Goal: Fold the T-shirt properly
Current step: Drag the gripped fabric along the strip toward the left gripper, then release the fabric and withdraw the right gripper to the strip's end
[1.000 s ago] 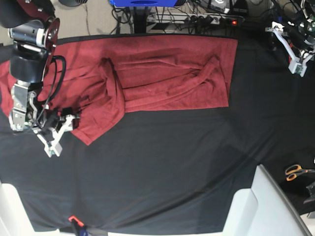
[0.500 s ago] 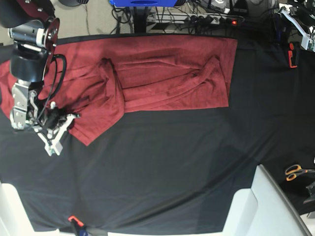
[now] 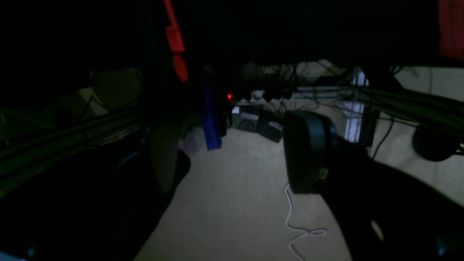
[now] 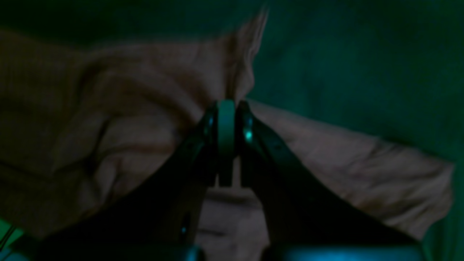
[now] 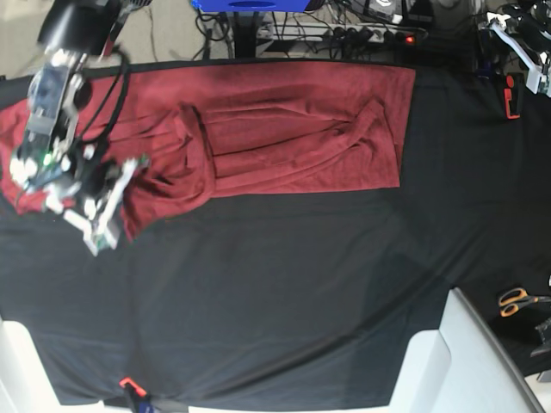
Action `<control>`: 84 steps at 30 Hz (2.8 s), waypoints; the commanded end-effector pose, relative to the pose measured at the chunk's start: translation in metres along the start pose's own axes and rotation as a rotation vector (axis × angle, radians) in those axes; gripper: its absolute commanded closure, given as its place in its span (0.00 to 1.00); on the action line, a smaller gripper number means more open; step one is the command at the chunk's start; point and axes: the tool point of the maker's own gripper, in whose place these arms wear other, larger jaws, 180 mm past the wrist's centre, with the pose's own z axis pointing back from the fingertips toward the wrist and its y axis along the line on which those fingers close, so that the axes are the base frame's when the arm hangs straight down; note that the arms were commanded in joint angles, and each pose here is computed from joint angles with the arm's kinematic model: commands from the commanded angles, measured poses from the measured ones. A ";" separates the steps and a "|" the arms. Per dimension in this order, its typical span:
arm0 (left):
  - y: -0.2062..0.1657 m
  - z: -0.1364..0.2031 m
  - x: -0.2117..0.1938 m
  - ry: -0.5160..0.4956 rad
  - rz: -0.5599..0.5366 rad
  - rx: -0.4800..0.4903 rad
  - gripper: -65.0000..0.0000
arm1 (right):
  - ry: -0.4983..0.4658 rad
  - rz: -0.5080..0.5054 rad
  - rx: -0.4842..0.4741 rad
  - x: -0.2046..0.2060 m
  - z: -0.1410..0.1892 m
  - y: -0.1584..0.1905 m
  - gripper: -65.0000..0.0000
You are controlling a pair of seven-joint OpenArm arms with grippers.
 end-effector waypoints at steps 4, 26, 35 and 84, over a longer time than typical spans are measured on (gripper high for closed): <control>0.008 0.003 0.011 -0.029 -0.015 0.018 0.34 | -0.084 0.088 0.018 0.017 0.022 0.031 1.00; -0.025 -0.012 0.017 -0.023 -0.059 -0.070 0.34 | -0.154 0.355 0.452 0.013 0.046 0.257 1.00; -0.025 -0.015 0.009 -0.005 -0.043 -0.075 0.34 | -0.130 0.354 0.451 0.012 0.035 0.262 1.00; -0.022 -0.029 0.003 0.013 0.013 -0.088 0.34 | -0.276 0.484 0.214 0.096 0.050 0.183 0.45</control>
